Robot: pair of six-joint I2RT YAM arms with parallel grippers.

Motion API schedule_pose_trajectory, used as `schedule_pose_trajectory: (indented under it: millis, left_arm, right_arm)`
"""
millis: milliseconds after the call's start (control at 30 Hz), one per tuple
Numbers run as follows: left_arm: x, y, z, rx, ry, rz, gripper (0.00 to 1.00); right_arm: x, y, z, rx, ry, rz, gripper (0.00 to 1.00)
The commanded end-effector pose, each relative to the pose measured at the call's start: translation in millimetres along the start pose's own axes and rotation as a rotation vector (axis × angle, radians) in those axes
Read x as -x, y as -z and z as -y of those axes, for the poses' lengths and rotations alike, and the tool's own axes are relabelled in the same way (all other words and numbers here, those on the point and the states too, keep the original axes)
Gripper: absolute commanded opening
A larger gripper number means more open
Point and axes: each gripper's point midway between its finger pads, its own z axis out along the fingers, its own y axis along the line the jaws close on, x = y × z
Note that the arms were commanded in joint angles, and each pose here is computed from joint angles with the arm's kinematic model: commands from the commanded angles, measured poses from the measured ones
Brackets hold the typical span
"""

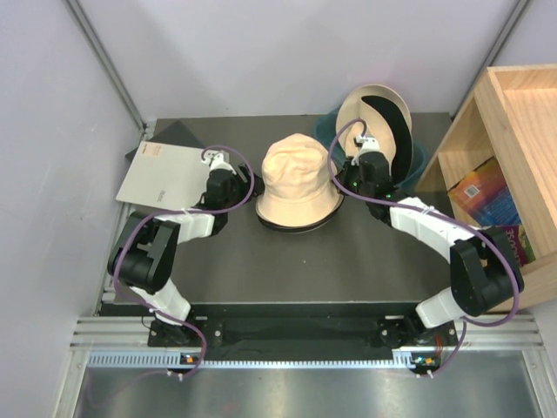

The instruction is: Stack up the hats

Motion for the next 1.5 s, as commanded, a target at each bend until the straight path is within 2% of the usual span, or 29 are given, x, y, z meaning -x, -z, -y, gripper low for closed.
schedule_pose_trajectory:
  millis: [0, 67, 267, 567, 633, 767, 800, 933, 1000, 1233, 1467]
  left_arm:
    - [2, 4, 12, -0.017, -0.039, -0.002, 0.76]
    - [2, 5, 9, -0.005, -0.036, 0.0, 0.76]
    - [11, 12, 11, 0.01, -0.045, 0.02, 0.79]
    - [47, 47, -9, 0.108, -0.047, 0.109, 0.83]
    - [60, 59, -12, 0.126, -0.047, 0.152, 0.84]
    - [77, 85, -25, 0.201, -0.065, 0.19, 0.87]
    - [86, 94, -21, 0.197, -0.068, 0.215, 0.89]
    - [105, 117, -18, 0.22, -0.105, 0.253, 0.91]
    - [111, 125, -7, 0.184, -0.117, 0.268, 0.91]
    - [110, 129, 40, -0.01, -0.135, 0.248, 0.91]
    - [53, 99, 23, -0.007, -0.091, 0.075, 0.9]
  right_arm:
    - [-49, 3, 23, -0.092, 0.032, -0.151, 0.0]
    - [-49, 4, 22, -0.09, 0.035, -0.15, 0.0]
    - [-55, -1, 3, -0.03, 0.036, -0.143, 0.15]
    - [-62, -14, -55, 0.1, 0.044, -0.153, 0.17]
    - [-57, -14, -66, 0.121, 0.05, -0.143, 0.2]
    - [-45, -8, -70, 0.131, 0.049, -0.12, 0.39]
    - [-46, -5, -69, 0.129, 0.055, -0.125, 0.5]
    - [-28, 12, -63, 0.097, 0.078, -0.078, 0.71]
    - [-21, 18, -60, 0.085, 0.083, -0.055, 0.78]
    - [16, 57, -32, -0.011, 0.104, 0.027, 0.91]
    - [67, 76, 11, -0.139, 0.087, 0.125, 0.94]
